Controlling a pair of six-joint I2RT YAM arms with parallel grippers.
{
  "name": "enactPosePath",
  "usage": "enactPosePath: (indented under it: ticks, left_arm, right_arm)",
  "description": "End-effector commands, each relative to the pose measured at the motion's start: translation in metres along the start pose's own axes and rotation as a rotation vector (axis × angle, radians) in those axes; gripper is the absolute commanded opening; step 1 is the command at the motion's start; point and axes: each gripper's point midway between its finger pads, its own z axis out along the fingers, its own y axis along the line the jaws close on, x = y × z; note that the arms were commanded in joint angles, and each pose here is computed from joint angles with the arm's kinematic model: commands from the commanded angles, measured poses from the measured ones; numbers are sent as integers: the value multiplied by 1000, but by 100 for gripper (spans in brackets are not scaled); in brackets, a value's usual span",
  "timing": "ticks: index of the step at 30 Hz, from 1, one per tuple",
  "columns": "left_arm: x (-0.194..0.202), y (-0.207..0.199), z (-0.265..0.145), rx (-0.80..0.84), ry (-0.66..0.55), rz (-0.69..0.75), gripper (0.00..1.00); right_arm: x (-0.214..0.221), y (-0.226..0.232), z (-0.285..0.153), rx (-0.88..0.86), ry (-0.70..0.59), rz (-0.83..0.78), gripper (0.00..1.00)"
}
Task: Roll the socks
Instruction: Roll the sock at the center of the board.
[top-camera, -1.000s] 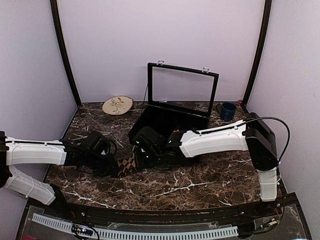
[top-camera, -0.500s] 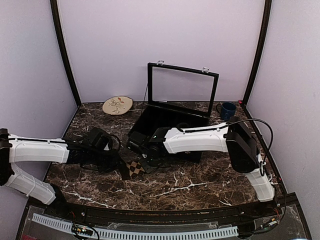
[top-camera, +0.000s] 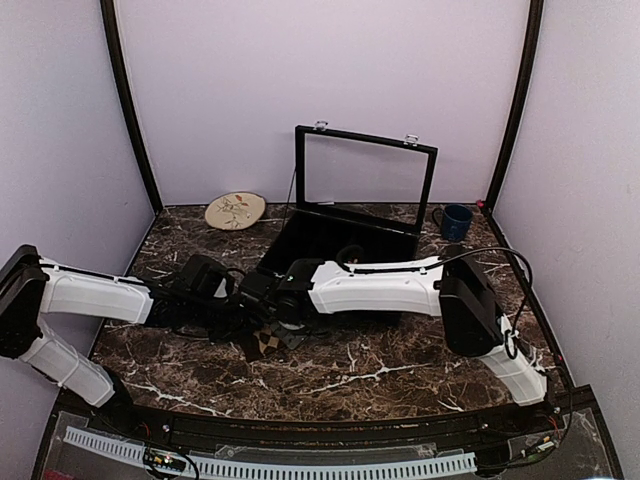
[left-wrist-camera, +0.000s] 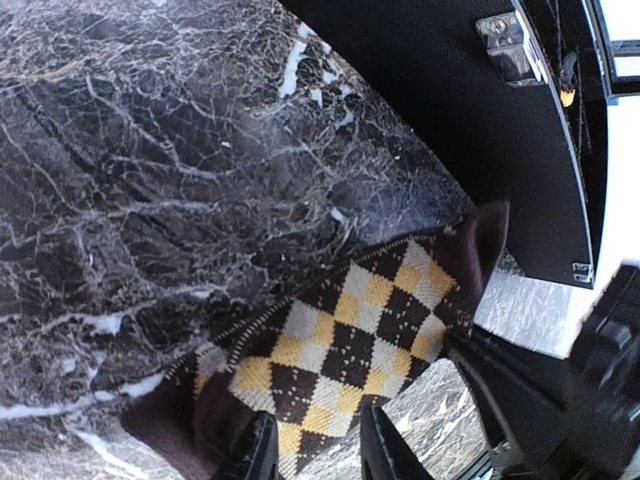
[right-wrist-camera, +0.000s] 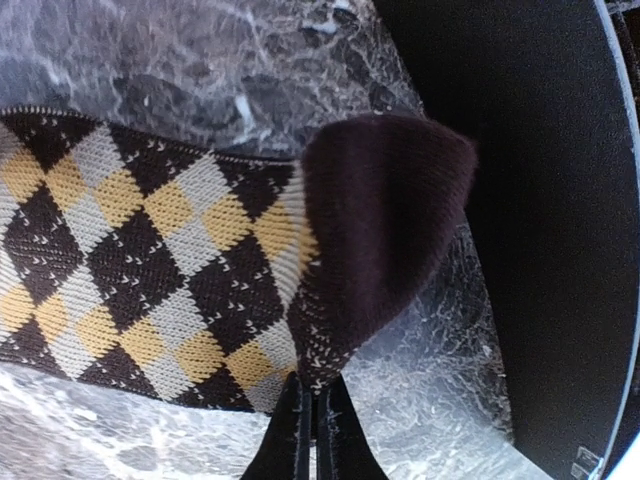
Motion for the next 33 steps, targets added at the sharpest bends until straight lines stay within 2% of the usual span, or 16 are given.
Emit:
enactPosePath:
  ticks: [1, 7, 18, 25, 33]
  left_arm:
    - [-1, 7, -4, 40, -4, -29, 31]
    - [-17, 16, -13, 86, -41, -71, 32]
    - [-30, -8, -18, 237, -13, -1, 38]
    - [-29, -7, -18, 293, 4, -7, 41]
    - [-34, -11, -25, 344, 0, 12, 44]
  right_arm:
    - [9, -6, 3, 129, -9, -122, 0]
    - [5, 0, 0, 178, -84, -178, 0]
    - [-6, 28, -12, 231, -204, -364, 0]
    - [-7, 52, -16, 253, -242, -505, 0]
    - [-14, 72, -22, 257, -283, -590, 0]
